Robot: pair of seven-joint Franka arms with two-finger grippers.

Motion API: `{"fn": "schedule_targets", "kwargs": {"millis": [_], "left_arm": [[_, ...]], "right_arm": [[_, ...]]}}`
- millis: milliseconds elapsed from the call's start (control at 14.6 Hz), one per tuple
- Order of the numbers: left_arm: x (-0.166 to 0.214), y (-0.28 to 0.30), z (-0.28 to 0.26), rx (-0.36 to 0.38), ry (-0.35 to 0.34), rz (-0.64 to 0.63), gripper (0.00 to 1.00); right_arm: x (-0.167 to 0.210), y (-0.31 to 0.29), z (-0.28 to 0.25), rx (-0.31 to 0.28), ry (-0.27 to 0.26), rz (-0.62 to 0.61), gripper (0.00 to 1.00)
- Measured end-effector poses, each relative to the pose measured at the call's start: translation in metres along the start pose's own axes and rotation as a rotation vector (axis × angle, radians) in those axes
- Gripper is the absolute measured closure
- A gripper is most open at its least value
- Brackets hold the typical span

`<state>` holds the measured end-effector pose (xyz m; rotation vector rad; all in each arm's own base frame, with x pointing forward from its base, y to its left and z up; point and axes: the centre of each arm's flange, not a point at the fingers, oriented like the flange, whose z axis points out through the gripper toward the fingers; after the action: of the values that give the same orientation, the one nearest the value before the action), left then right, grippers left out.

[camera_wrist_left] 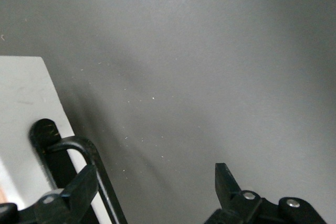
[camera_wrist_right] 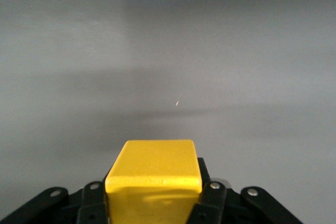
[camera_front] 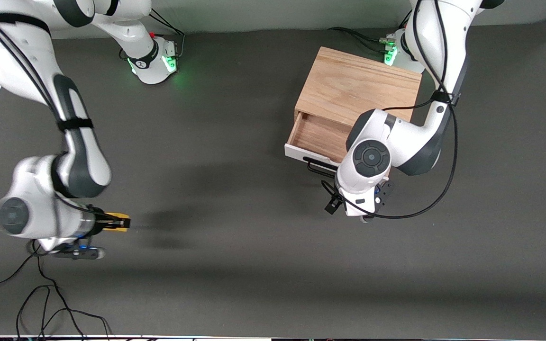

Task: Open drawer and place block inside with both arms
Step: 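Carry the cube over the open drawer with the right gripper while the left gripper withdraws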

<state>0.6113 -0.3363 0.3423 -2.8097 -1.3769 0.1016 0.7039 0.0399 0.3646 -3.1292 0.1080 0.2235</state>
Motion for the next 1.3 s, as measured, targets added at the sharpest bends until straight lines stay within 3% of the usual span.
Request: {"fn": "schedule_targets", "kwargs": {"millis": [343, 549, 824, 1029, 1167, 1304], "left_arm": [[-0.001, -0.015, -0.072, 0.112, -0.019, 0.026, 0.00], [0.020, -0.050, -0.137, 0.177, -0.047, 0.146, 0.00], [0.052, -0.115, -0.224, 0.187, -0.084, 0.424, 0.00], [0.072, -0.155, -0.268, 0.164, -0.068, 0.641, 0.00], [0.095, -0.180, -0.281, 0.150, -0.056, 0.684, 0.00], [0.123, -0.200, -0.289, 0.117, -0.035, 0.672, 0.00]], "right_arm": [[-0.030, -0.095, -0.089, -0.008, 0.011, 0.018, 0.44], [-0.069, -0.197, -0.115, 0.038, 0.038, 0.088, 0.44], [-0.143, -0.322, -0.152, 0.099, 0.092, 0.174, 0.44], [-0.205, -0.404, -0.157, 0.149, 0.113, 0.227, 0.44], [-0.246, -0.457, -0.143, 0.173, 0.121, 0.249, 0.44], [-0.278, -0.501, -0.114, 0.161, 0.139, 0.264, 0.44]]}}
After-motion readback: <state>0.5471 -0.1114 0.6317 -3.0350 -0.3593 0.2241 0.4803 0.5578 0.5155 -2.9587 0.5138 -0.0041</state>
